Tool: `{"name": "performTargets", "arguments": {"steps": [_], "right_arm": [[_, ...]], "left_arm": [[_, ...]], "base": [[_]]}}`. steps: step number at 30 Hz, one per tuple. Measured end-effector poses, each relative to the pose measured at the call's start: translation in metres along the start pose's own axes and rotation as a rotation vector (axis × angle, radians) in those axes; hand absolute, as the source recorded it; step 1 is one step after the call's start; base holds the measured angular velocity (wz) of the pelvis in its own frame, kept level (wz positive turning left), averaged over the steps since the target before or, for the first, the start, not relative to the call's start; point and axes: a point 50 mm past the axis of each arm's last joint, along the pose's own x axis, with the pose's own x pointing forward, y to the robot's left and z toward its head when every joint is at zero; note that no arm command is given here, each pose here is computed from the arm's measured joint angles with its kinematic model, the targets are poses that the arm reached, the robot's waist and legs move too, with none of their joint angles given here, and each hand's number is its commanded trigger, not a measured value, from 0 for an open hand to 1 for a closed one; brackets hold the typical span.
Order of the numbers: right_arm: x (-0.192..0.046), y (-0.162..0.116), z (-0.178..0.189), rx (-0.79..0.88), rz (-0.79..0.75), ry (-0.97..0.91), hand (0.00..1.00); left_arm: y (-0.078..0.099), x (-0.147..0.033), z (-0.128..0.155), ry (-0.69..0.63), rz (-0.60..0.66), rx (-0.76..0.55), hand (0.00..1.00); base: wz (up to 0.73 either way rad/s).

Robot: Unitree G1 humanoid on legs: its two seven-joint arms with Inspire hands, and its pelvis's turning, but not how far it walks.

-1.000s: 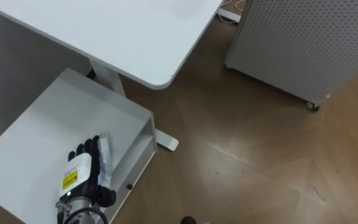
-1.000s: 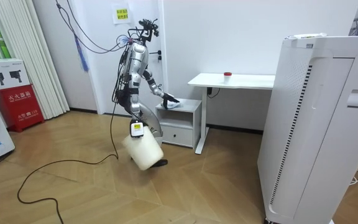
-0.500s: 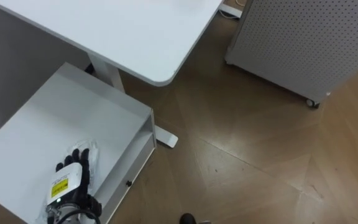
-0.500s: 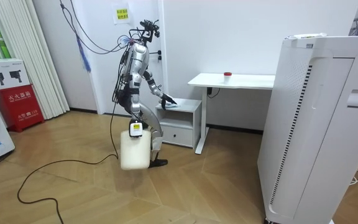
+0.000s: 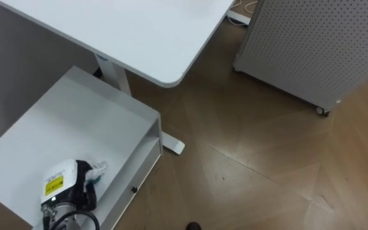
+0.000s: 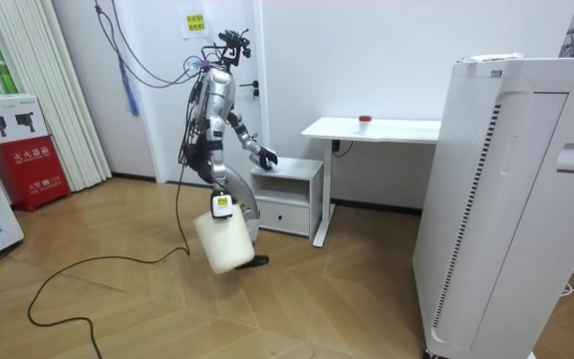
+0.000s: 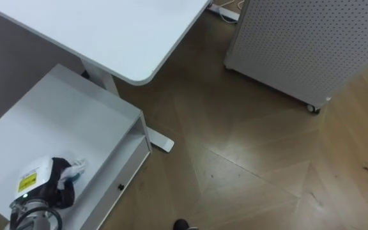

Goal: Pick garbage

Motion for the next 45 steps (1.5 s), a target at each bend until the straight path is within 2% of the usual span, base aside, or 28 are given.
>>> {"name": "performTargets", "arguments": {"steps": [8, 11, 15, 17, 22, 28, 31, 36, 45], "right_arm": [[0.001, -0.011, 0.027, 0.025, -0.107, -0.081, 1.00], [0.001, -0.017, 0.038, 0.042, -0.149, -0.113, 1.00], [0.000, -0.028, 0.051, 0.032, -0.210, -0.147, 1.00], [-0.001, -0.031, 0.059, 0.033, -0.233, -0.172, 1.00], [-0.006, -0.036, 0.088, -0.008, -0.297, -0.306, 1.00], [-0.010, -0.037, 0.106, 0.024, -0.339, -0.402, 1.00], [-0.015, -0.030, 0.122, 0.116, -0.313, -0.485, 1.00], [-0.018, -0.005, 0.136, 0.177, -0.243, -0.539, 1.00], [-0.023, 0.019, 0.148, 0.159, -0.071, -0.617, 1.00]], "left_arm": [[-0.002, -0.002, 0.006, -0.023, 0.030, -0.028, 1.00], [-0.007, -0.004, 0.028, -0.077, 0.034, -0.086, 1.00], [-0.010, -0.008, 0.065, -0.179, 0.038, -0.239, 1.00], [-0.011, -0.011, 0.079, -0.231, 0.030, -0.261, 1.00], [-0.020, -0.029, 0.124, -0.425, -0.075, -0.329, 1.00], [-0.044, -0.059, 0.150, -0.568, -0.245, -0.327, 1.00], [-0.053, -0.069, 0.155, -0.617, -0.323, -0.299, 1.00], [-0.066, -0.083, 0.160, -0.651, -0.445, -0.271, 1.00], [-0.083, -0.102, 0.152, -0.655, -0.619, -0.256, 1.00]], "base": [[0.00], [0.01], [0.04], [0.00], [-0.03], [-0.01], [-0.06], [-0.01], [0.00]]}}
